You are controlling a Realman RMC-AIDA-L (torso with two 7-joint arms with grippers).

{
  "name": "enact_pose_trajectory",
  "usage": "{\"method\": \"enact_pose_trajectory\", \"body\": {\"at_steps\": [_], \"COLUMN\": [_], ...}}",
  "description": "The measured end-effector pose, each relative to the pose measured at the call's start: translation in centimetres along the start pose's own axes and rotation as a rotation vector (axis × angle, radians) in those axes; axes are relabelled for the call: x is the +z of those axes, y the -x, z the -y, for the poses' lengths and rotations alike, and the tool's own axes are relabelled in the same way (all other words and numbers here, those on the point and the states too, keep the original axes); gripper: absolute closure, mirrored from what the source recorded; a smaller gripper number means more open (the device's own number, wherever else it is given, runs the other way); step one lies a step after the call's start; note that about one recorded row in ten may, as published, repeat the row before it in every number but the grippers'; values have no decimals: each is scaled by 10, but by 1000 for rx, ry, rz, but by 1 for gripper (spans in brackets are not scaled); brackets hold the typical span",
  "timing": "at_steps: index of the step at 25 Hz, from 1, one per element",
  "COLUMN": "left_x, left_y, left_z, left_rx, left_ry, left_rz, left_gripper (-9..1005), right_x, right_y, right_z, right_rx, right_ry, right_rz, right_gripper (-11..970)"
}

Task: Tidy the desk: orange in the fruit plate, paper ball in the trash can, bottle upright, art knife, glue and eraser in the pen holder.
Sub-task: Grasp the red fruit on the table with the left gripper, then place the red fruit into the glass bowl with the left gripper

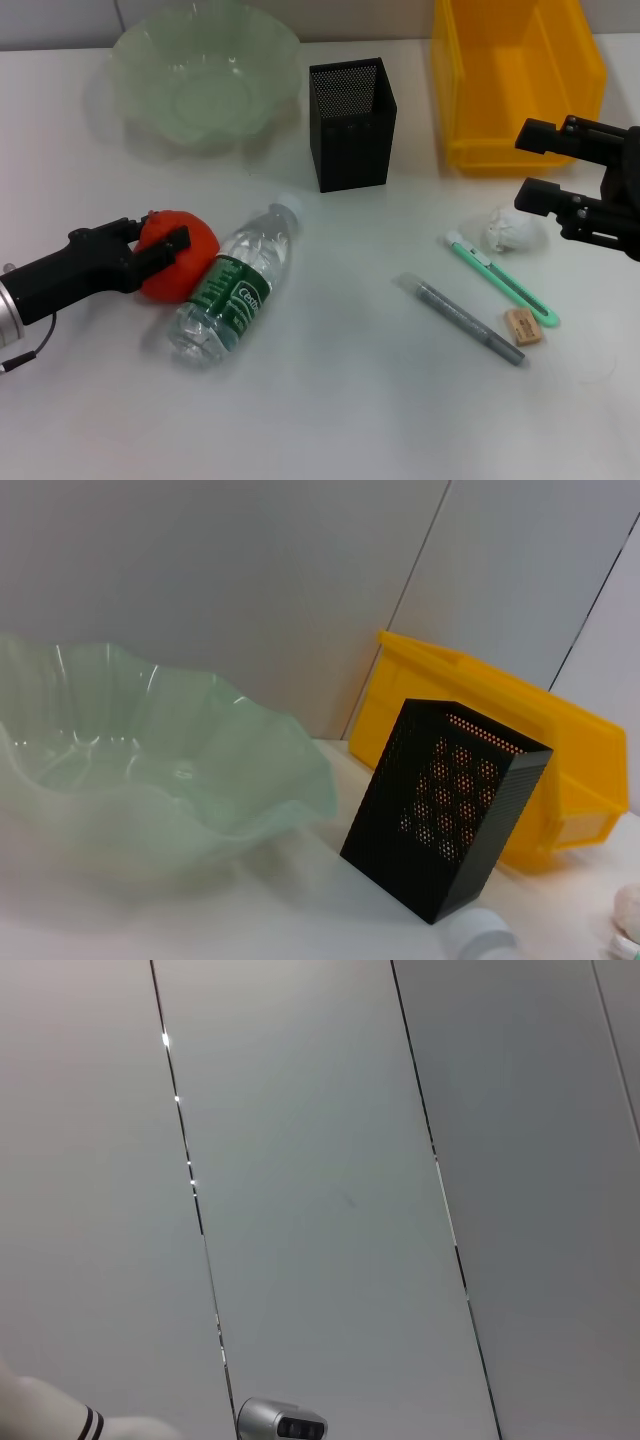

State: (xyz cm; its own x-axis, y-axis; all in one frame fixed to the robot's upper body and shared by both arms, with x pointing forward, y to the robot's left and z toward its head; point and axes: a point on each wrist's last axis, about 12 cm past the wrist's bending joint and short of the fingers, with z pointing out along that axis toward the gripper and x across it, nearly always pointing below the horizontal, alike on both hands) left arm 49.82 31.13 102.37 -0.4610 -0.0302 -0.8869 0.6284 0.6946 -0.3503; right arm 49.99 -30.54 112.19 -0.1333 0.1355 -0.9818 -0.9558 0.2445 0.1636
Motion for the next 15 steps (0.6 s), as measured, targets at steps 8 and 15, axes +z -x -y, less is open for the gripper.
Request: {"method": "enact_pose_trajectory", "body": {"at_steps": [8, 15], "left_x": [-4, -18], "left_y": [10, 41], "left_z": [-4, -3], "left_rx": [22, 57], "left_ry": [1, -57], "left_rz": [28, 211], "left_gripper": [619, 736], "right_x": [0, -1], "right_y": [0, -1], "right_z": [0, -2], "right_rx": [-6, -3], "right_ry": [-2, -3], "right_rz": [2, 10], "right_gripper": [300, 300]}}
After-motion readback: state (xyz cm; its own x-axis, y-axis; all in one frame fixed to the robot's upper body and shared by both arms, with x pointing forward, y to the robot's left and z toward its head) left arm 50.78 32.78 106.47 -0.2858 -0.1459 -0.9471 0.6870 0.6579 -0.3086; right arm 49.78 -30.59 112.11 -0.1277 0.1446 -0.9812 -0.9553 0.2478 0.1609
